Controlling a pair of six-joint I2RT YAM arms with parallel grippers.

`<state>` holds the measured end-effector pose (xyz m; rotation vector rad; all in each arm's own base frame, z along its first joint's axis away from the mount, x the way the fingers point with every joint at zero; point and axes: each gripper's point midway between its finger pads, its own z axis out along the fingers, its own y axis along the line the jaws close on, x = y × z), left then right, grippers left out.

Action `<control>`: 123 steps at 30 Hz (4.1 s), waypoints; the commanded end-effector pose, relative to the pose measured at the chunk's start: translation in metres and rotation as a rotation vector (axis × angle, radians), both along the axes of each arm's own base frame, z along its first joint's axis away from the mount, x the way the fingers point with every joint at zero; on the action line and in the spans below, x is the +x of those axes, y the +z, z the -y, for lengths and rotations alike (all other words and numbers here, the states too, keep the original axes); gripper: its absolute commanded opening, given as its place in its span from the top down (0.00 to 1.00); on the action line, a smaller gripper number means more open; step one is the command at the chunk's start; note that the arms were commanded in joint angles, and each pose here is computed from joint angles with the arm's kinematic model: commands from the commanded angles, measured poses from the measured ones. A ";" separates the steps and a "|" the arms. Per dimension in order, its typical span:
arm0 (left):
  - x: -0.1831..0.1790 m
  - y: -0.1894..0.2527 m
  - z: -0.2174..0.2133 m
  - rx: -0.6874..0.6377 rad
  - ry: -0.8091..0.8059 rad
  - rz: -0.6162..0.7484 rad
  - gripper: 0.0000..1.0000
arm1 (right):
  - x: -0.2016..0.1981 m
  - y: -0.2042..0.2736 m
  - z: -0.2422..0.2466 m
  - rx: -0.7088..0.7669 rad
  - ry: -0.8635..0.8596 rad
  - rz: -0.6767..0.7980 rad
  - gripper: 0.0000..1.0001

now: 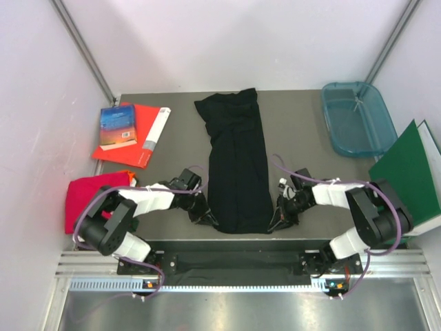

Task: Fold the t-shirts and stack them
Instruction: Grab the bottom of the folded rectangular tshirt with both arms, then fold the folded rectangular tshirt in 1/3 of the way, then grab one side of the 2/3 rectangular tshirt with both arms

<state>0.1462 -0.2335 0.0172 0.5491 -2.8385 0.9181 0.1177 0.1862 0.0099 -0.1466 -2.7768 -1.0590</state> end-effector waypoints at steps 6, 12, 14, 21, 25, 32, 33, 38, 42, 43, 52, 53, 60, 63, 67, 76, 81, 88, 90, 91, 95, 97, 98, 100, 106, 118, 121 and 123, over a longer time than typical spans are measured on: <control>0.015 0.030 -0.007 0.087 -0.005 0.090 1.00 | 0.024 0.012 0.009 -0.112 0.088 0.189 1.00; 0.032 0.096 -0.006 0.073 0.006 0.211 1.00 | 0.042 0.076 0.008 -0.094 0.129 0.345 1.00; 0.047 0.118 -0.002 0.076 0.008 0.274 1.00 | 0.059 0.096 0.005 -0.095 0.119 0.411 1.00; 0.110 0.145 0.021 0.084 0.003 0.413 1.00 | 0.130 0.122 -0.006 -0.145 0.108 0.575 1.00; 0.150 0.142 0.038 0.095 -0.010 0.429 1.00 | 0.184 0.122 -0.005 -0.221 0.094 0.637 1.00; 0.217 0.140 0.038 0.145 0.036 0.436 1.00 | 0.275 0.149 -0.020 -0.255 0.079 0.771 1.00; 0.229 0.147 0.037 0.142 0.048 0.458 1.00 | 0.283 0.149 -0.022 -0.256 0.081 0.775 1.00; 0.259 0.123 0.028 0.187 0.063 0.401 1.00 | 0.327 0.131 -0.035 -0.276 0.092 0.747 1.00; 0.279 0.102 0.027 0.173 0.081 0.360 1.00 | 0.360 0.115 -0.045 -0.279 0.062 0.760 0.97; 0.282 0.099 0.026 0.170 0.084 0.353 1.00 | 0.366 0.113 -0.047 -0.284 0.050 0.765 0.96; 0.327 0.132 0.000 0.136 0.174 0.537 0.01 | 0.405 0.154 -0.028 -0.327 -0.167 0.981 0.15; 0.318 0.138 -0.005 0.137 0.169 0.552 0.01 | 0.405 0.163 -0.023 -0.323 -0.188 1.007 0.10; 0.255 0.107 -0.027 0.183 0.125 0.469 0.01 | 0.330 0.148 0.014 -0.321 -0.173 0.909 0.03; 0.229 0.083 -0.026 0.162 0.112 0.405 0.01 | 0.292 0.115 0.018 -0.295 -0.122 0.774 0.05; 0.210 0.062 -0.022 0.120 0.122 0.362 0.05 | 0.260 0.077 0.011 -0.245 -0.082 0.640 0.07; 0.206 0.035 -0.004 0.078 0.111 0.328 0.16 | 0.244 0.020 -0.016 -0.120 -0.087 0.398 0.12; 0.216 0.027 0.006 0.068 0.114 0.330 0.42 | 0.245 0.013 -0.026 -0.102 -0.061 0.318 0.24; 0.230 0.029 0.014 0.056 0.132 0.343 1.00 | 0.217 0.013 -0.031 -0.084 0.004 0.166 0.54; 0.235 0.033 0.014 0.058 0.140 0.354 1.00 | 0.211 0.017 -0.026 -0.107 0.003 0.166 0.48; 0.235 0.034 0.014 0.060 0.140 0.355 1.00 | 0.206 0.018 -0.022 -0.130 0.006 0.152 0.45; 0.232 0.028 0.013 0.067 0.137 0.338 1.00 | 0.201 0.013 -0.001 -0.217 0.006 0.176 0.34; 0.228 0.026 0.013 0.066 0.134 0.333 1.00 | 0.199 0.011 0.004 -0.223 -0.008 0.174 0.33; 0.228 0.025 0.012 0.070 0.136 0.333 1.00 | 0.197 0.009 0.004 -0.220 -0.009 0.167 0.33; 0.225 0.024 0.012 0.071 0.130 0.330 1.00 | 0.195 0.006 0.003 -0.216 -0.011 0.161 0.33; 0.224 0.021 0.011 0.075 0.122 0.326 1.00 | 0.191 -0.010 -0.010 -0.152 -0.026 0.159 0.37; 0.223 0.061 0.019 0.015 0.075 0.382 1.00 | 0.207 0.039 -0.020 -0.129 -0.030 0.347 0.97; 0.221 0.099 0.015 0.007 0.071 0.462 1.00 | 0.215 0.079 -0.016 -0.129 -0.035 0.455 0.98; 0.221 0.118 0.009 0.027 0.065 0.509 1.00 | 0.217 0.102 -0.014 -0.131 -0.040 0.513 0.98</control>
